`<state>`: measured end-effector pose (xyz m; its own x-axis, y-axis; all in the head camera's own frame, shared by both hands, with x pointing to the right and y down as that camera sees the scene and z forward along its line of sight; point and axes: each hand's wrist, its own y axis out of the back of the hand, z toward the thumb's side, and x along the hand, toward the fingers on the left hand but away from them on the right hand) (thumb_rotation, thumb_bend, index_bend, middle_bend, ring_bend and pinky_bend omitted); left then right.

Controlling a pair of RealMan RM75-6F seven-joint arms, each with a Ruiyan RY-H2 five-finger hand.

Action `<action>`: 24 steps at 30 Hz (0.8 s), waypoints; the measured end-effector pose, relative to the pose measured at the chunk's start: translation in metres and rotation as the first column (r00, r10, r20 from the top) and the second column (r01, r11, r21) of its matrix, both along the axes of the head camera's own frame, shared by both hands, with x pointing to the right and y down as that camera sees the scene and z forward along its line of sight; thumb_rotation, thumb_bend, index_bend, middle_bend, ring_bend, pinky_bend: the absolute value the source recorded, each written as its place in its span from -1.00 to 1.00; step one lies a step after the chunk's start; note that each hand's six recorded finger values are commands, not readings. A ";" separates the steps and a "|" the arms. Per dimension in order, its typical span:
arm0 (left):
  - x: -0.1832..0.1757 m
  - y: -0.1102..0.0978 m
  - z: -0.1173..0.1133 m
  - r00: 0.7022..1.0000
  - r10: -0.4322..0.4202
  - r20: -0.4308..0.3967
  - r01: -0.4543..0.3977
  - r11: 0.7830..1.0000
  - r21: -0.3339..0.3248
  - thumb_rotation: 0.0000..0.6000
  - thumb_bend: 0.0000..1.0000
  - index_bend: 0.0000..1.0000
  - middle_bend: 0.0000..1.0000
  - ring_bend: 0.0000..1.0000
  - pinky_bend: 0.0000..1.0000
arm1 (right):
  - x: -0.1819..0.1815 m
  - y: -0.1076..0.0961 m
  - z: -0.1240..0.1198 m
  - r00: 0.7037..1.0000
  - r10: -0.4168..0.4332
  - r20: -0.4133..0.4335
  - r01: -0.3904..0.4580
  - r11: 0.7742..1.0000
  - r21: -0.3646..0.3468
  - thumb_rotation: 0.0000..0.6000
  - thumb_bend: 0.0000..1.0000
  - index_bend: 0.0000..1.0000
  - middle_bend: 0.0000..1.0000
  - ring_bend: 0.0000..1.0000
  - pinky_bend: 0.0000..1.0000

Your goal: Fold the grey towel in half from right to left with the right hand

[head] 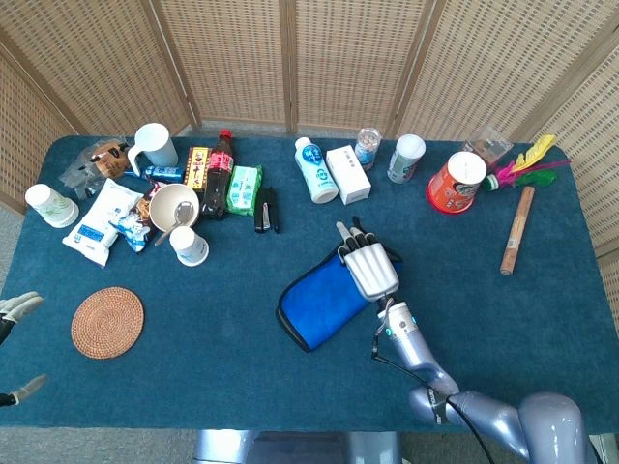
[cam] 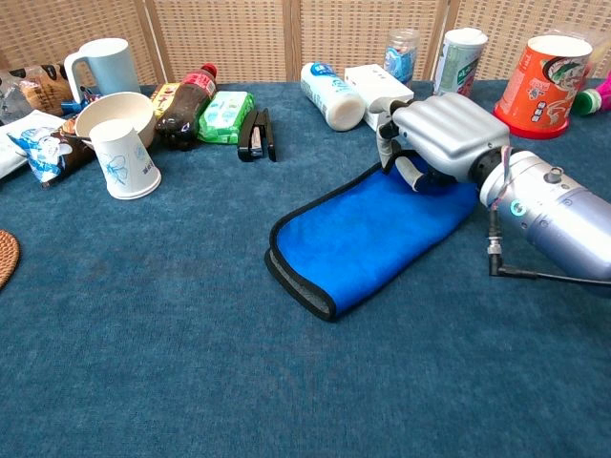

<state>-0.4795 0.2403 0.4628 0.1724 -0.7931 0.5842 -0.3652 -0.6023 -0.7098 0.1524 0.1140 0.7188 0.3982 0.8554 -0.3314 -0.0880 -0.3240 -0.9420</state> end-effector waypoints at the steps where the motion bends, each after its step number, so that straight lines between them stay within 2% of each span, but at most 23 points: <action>1: 0.000 0.000 0.000 1.000 -0.001 0.000 0.001 1.000 0.000 1.00 -0.37 -0.89 -1.00 -1.00 -0.90 | 0.000 -0.001 0.000 1.000 0.001 -0.003 -0.001 1.000 0.001 1.00 0.14 0.03 -0.75 -0.57 -0.24; 10: -0.001 -0.001 -0.001 1.000 -0.004 -0.006 0.004 1.000 -0.002 1.00 -0.37 -0.89 -1.00 -1.00 -0.90 | -0.002 -0.008 0.004 0.999 0.021 -0.028 -0.020 1.000 0.006 1.00 0.14 0.03 -0.75 -0.57 -0.24; 13: -0.002 -0.001 -0.001 1.000 -0.004 -0.007 0.004 1.000 -0.003 1.00 -0.38 -0.89 -1.00 -1.00 -0.89 | -0.002 -0.010 0.005 0.999 0.030 -0.040 -0.029 1.000 0.009 1.00 0.11 -0.03 -0.77 -0.57 -0.24; 16: -0.002 0.000 -0.001 1.000 -0.004 -0.009 0.004 1.000 -0.004 1.00 -0.37 -0.89 -1.00 -1.00 -0.89 | -0.001 -0.013 0.007 0.998 0.044 -0.054 -0.043 0.999 0.013 1.00 -0.01 -0.38 -0.83 -0.57 -0.24; 18: -0.002 -0.001 -0.001 1.000 -0.004 -0.009 0.004 1.000 -0.004 1.00 -0.37 -0.89 -1.00 -1.00 -0.90 | 0.001 -0.015 0.008 0.996 0.058 -0.065 -0.057 0.998 0.013 1.00 -0.12 -0.69 -0.89 -0.57 -0.24; 20: -0.002 -0.001 -0.001 1.000 -0.005 -0.010 0.005 1.000 -0.004 1.00 -0.37 -0.89 -1.00 -1.00 -0.90 | 0.002 -0.016 0.010 0.995 0.069 -0.078 -0.068 0.998 0.013 1.00 -0.14 -0.79 -0.90 -0.57 -0.23; 24: -0.003 -0.001 -0.001 1.000 -0.005 -0.010 0.005 1.000 -0.005 1.00 -0.37 -0.89 -1.00 -1.00 -0.89 | 0.005 -0.021 0.011 0.989 0.093 -0.118 -0.091 0.996 0.022 1.00 -0.11 -0.86 -0.90 -0.57 -0.24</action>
